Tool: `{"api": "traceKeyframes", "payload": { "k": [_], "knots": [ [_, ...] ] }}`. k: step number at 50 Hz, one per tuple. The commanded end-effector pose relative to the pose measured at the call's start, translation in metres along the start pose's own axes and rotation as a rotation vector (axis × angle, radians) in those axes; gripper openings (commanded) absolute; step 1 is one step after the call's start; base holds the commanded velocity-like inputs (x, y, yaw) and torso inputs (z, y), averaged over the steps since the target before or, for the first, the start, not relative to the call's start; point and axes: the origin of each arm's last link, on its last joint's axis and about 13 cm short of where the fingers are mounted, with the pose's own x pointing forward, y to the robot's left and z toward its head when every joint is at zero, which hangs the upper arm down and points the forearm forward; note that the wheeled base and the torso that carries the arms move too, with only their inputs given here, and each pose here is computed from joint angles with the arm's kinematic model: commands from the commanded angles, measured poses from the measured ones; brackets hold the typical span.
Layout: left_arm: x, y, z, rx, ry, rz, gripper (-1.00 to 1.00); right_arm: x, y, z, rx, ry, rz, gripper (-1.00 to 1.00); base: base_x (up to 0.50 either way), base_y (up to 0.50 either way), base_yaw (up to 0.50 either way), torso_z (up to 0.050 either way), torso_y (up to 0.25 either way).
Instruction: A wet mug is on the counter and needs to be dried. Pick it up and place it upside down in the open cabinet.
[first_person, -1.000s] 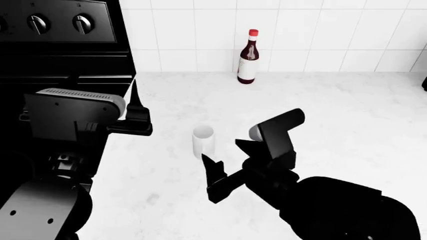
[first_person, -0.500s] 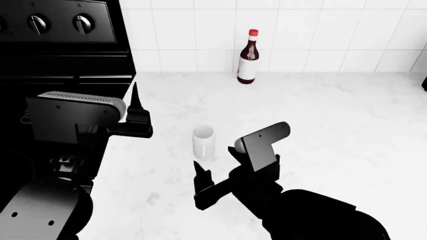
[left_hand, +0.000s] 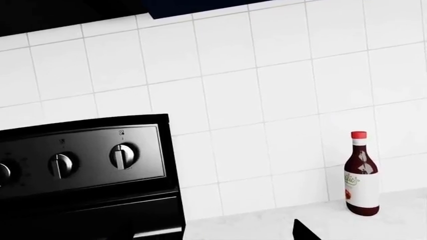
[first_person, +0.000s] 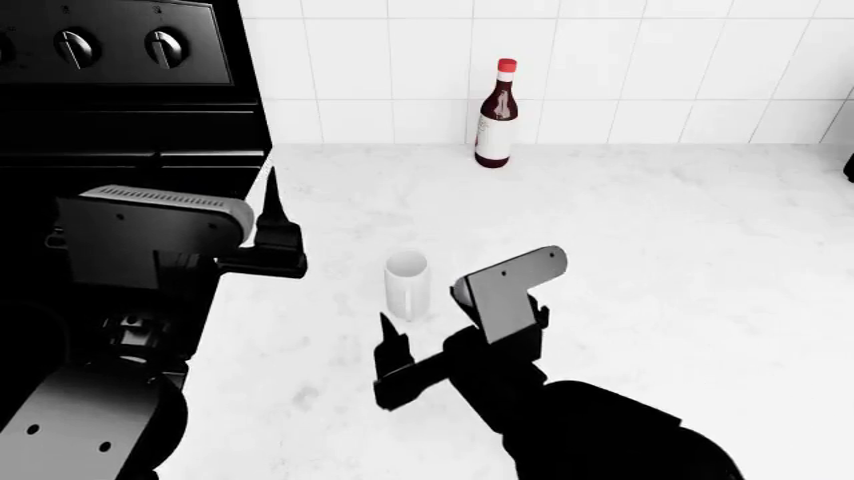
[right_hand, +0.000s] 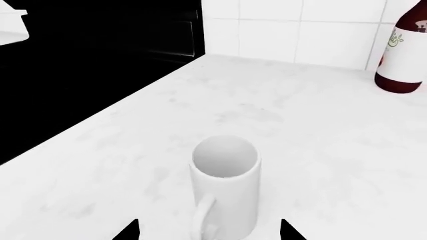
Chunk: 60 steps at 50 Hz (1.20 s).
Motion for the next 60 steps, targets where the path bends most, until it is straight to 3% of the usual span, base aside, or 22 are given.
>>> {"api": "traceKeyframes", "payload": {
  "k": [1, 60],
  "knots": [
    [0.000, 0.000, -0.001, 0.002, 0.001, -0.002, 1.00, 0.006, 0.001, -0.001, -0.004, -0.015, -0.030, 1.00, 0.00, 0.00, 0.00, 0.000, 0.000],
    [-0.002, 0.002, 0.003, 0.003, -0.007, -0.004, 1.00, 0.033, -0.003, -0.009, -0.008, 0.008, -0.031, 1.00, 0.00, 0.00, 0.00, 0.000, 0.000]
  ]
}}
